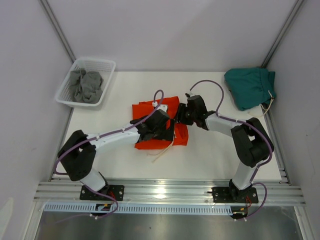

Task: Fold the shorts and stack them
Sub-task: Fold the shorts

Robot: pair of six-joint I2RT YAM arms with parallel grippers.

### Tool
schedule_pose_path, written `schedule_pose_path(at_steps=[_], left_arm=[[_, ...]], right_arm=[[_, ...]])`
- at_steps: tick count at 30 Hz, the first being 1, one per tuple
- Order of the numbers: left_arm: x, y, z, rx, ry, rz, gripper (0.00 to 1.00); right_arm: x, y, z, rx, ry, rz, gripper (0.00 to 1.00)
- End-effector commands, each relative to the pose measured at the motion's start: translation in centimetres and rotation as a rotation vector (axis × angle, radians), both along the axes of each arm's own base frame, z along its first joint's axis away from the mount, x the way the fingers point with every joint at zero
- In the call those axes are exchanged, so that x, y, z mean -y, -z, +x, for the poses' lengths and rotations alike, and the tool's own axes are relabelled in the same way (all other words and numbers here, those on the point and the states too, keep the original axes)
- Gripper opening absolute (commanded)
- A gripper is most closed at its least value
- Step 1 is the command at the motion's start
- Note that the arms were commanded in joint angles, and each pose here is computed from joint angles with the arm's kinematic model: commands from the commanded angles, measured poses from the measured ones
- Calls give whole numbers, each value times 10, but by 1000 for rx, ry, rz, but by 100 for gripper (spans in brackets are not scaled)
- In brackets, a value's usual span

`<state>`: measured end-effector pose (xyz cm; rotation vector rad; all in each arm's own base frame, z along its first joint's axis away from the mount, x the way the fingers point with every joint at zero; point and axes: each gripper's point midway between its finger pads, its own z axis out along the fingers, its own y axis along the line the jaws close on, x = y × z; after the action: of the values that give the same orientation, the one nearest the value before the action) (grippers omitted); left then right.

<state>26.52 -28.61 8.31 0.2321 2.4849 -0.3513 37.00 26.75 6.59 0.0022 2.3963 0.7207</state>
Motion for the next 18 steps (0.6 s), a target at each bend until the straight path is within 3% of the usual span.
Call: schedule_pose_path(at_steps=[1, 4, 5, 6, 18], left_arm=[[0, -24, 3, 52, -25, -84, 99], [-2, -24, 1, 43, -23, -79, 99], [-3, -24, 0, 42, -23, -78, 99], [-5, -28, -2, 45, -23, -86, 99], [-37, -77, -12, 125, -55, -126, 99]], right_arm=[[-18, -8, 8, 40, -80, 53, 51], [-25, -1, 9, 26, -95, 77, 23], [-26, -3, 11, 34, -97, 84, 9], [-27, -8, 12, 41, -99, 96, 3], [-34, -103, 27, 302, -194, 135, 0]])
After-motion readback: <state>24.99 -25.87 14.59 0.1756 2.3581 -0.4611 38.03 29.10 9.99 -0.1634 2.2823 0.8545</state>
